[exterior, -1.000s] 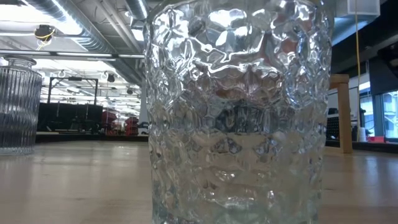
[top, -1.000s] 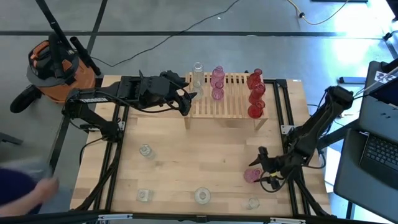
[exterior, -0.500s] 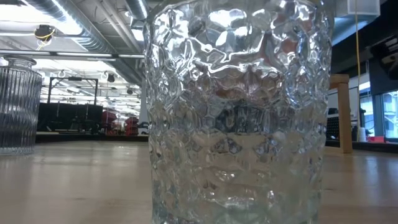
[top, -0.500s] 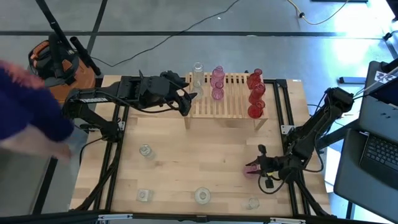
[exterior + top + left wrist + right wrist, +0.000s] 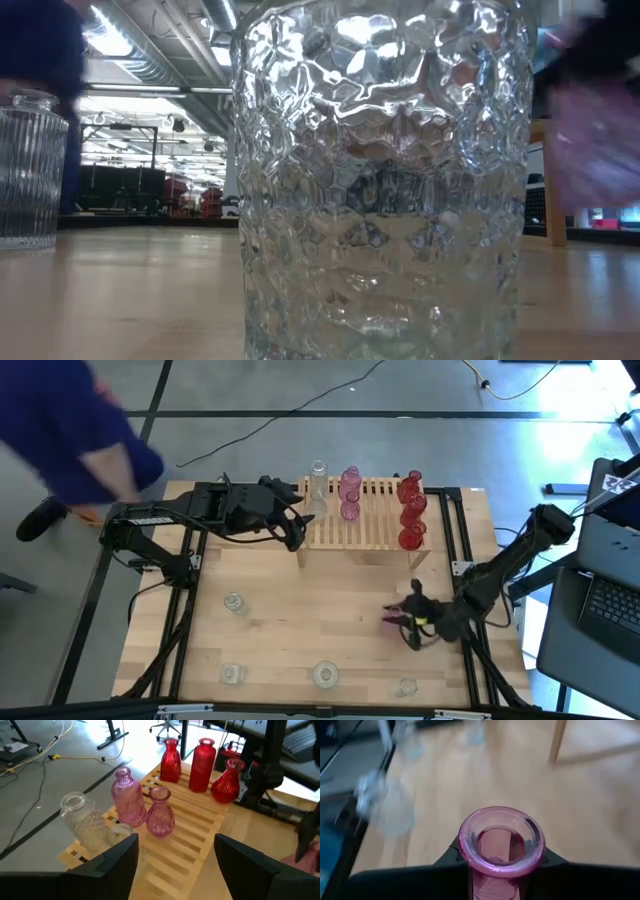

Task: Sort vases onto shelf
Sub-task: Put the pink vase on the shelf aligned with the other pink vase

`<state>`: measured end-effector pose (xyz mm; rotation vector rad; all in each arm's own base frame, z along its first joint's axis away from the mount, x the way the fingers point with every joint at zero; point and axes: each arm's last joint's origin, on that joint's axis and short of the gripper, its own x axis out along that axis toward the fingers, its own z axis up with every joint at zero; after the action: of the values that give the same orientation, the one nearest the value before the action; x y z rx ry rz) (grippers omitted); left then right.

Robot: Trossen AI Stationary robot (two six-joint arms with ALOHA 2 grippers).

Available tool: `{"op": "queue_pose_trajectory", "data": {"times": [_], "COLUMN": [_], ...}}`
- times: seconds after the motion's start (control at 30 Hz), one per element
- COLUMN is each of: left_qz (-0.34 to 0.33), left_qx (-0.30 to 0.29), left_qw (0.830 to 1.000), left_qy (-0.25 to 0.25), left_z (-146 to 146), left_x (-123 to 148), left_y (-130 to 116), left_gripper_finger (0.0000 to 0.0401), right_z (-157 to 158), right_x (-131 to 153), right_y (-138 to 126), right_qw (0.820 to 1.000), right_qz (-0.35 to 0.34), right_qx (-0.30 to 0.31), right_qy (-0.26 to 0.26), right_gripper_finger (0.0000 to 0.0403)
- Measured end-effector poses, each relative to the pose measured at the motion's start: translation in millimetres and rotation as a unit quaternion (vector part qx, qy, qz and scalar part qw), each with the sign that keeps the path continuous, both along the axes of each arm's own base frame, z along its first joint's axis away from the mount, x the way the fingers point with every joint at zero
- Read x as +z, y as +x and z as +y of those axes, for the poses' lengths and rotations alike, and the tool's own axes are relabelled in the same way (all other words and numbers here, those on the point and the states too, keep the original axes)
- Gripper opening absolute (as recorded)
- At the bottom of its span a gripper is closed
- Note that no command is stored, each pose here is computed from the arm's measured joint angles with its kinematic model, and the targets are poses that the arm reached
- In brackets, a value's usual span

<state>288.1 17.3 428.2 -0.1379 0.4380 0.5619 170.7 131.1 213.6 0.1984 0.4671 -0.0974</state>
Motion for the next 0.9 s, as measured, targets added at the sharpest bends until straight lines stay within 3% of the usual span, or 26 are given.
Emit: {"op": "queue_pose_trajectory", "data": {"times": [0.27, 0.4, 0.5, 0.73, 0.9], "left_qz": [0.034, 0.020, 0.018, 0.000, -0.007], "left_qx": [-0.004, 0.015, 0.033, 0.053, 0.053], "left_qw": [0.999, 0.999, 0.998, 0.996, 0.996], "left_qy": [0.021, 0.034, 0.059, 0.070, 0.076], "left_z": [1, 2, 6, 15, 15], "left_x": [-3, 4, 10, 25, 32], "left_y": [-4, -10, -19, -43, -56], "left_gripper_finger": [0.0251, 0.0251, 0.0251, 0.0251, 0.0251], "right_z": [-50, -80, -98, -119, -119], "right_x": [98, 133, 143, 132, 133], "right_y": [55, 78, 102, 157, 166], "right_qw": [0.990, 0.982, 0.980, 0.981, 0.974], "right_qz": [-0.088, -0.094, -0.070, -0.015, 0.017], "right_qx": [-0.048, -0.065, -0.074, -0.096, -0.141], "right_qy": [-0.098, -0.150, -0.174, -0.166, -0.175], "right_gripper_finger": [0.0053, 0.0053, 0.0053, 0.0053, 0.0053]}}
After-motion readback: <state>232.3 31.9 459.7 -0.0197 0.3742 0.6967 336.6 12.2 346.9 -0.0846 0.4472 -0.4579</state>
